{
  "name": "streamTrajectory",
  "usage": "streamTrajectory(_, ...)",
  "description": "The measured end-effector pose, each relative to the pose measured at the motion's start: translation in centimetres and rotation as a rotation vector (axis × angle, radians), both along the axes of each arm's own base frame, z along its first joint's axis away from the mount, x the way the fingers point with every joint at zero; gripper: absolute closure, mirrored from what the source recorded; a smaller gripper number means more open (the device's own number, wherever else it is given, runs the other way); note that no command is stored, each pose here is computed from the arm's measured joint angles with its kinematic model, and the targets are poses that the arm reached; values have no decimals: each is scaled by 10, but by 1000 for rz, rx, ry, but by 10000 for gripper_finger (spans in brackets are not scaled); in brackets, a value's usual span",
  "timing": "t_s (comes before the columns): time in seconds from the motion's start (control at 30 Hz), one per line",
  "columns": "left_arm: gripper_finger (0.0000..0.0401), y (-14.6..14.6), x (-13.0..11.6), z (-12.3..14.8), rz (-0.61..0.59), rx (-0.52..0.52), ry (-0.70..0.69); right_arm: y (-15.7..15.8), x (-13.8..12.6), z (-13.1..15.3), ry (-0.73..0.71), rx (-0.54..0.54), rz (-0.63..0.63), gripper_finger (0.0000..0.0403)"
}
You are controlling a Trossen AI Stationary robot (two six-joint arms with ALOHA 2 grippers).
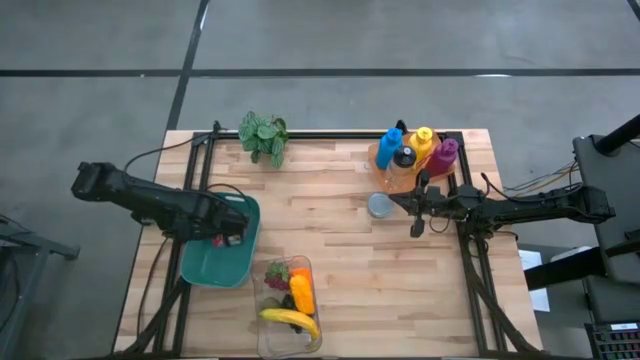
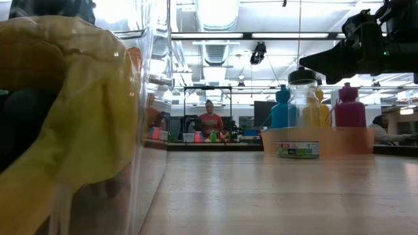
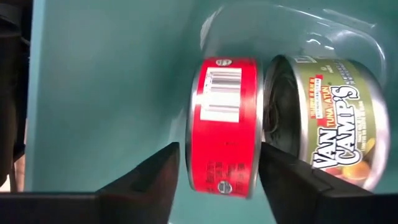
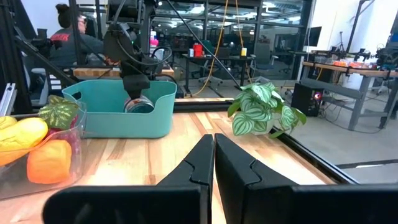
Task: Pick & Place Food Item
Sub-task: Put the red tuna can into the blue bin, then put the green tuna can into the blue bin
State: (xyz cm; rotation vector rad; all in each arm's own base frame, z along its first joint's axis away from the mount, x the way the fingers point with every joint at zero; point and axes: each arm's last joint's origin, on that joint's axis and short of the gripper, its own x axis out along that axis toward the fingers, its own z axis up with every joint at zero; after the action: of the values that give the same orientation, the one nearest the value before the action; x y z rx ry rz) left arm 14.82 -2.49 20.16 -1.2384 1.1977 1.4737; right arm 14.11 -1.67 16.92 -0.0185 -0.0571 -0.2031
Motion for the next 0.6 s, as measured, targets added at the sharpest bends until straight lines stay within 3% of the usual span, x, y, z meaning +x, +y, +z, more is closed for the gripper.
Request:
streamTrajectory(0.17,144,0,-1,2,0,-2,-16,0,0,0,0,0,0,391)
streamTrajectory(0.6,141,-1,2,10,-19,-38,-42,0,0,0,0,0,0,391)
